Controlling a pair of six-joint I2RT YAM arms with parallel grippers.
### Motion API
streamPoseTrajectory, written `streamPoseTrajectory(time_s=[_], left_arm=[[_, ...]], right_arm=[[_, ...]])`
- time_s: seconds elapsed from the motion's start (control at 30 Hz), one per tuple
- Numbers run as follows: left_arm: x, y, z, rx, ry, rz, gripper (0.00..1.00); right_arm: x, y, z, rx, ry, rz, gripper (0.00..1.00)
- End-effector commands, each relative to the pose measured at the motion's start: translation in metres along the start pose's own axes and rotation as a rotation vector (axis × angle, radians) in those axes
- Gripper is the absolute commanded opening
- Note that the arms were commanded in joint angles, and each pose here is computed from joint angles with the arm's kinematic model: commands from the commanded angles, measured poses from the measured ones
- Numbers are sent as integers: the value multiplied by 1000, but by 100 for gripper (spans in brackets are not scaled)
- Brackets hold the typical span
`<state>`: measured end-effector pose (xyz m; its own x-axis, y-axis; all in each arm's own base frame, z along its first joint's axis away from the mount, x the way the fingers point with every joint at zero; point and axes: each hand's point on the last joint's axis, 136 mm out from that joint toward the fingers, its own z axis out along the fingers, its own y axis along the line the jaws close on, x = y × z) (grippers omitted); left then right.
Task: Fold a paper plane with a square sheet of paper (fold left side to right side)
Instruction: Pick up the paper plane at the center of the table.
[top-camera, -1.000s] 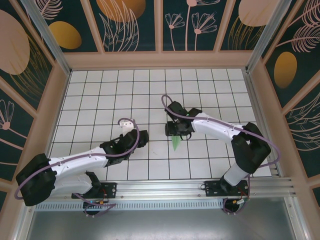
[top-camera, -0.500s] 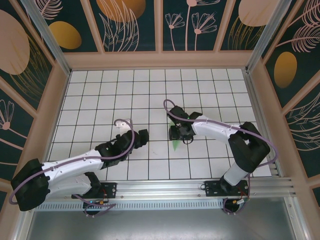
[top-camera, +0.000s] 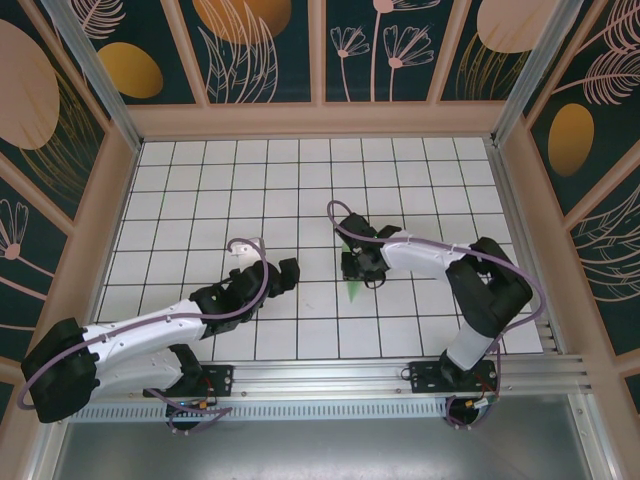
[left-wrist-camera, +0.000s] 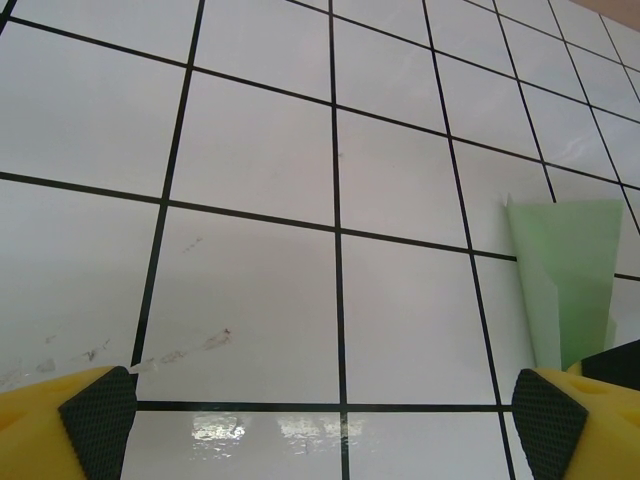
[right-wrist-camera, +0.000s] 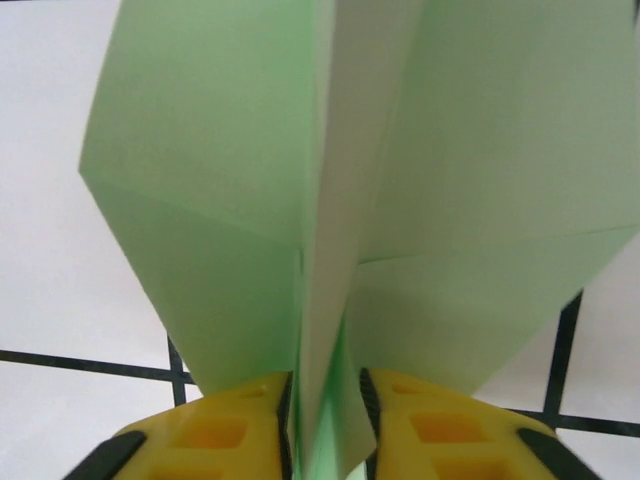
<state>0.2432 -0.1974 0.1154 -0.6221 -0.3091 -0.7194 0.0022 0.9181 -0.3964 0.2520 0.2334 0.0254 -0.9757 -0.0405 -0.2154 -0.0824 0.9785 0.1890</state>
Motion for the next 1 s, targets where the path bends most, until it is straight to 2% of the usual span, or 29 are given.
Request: streamPoseTrajectory(time_s=[0.0, 0.17, 0.3, 0.53, 0.97], left_arm=[[-1, -2, 0, 6, -8, 10, 99], [-2, -3, 0, -1, -12, 18, 98], [-5, -4, -1, 2, -18, 27, 99], [-9, -4, -4, 0, -22, 45, 99], [-5, -1, -3, -10, -13, 53, 98]], right_arm=[[4, 2, 9, -25, 25, 6, 21], [-6, 6, 4, -4, 12, -7, 11], [-24, 8, 1, 47, -8, -31, 10], [-55, 23, 19, 112, -3, -63, 10], [-82, 54, 30, 77, 30, -51, 11]])
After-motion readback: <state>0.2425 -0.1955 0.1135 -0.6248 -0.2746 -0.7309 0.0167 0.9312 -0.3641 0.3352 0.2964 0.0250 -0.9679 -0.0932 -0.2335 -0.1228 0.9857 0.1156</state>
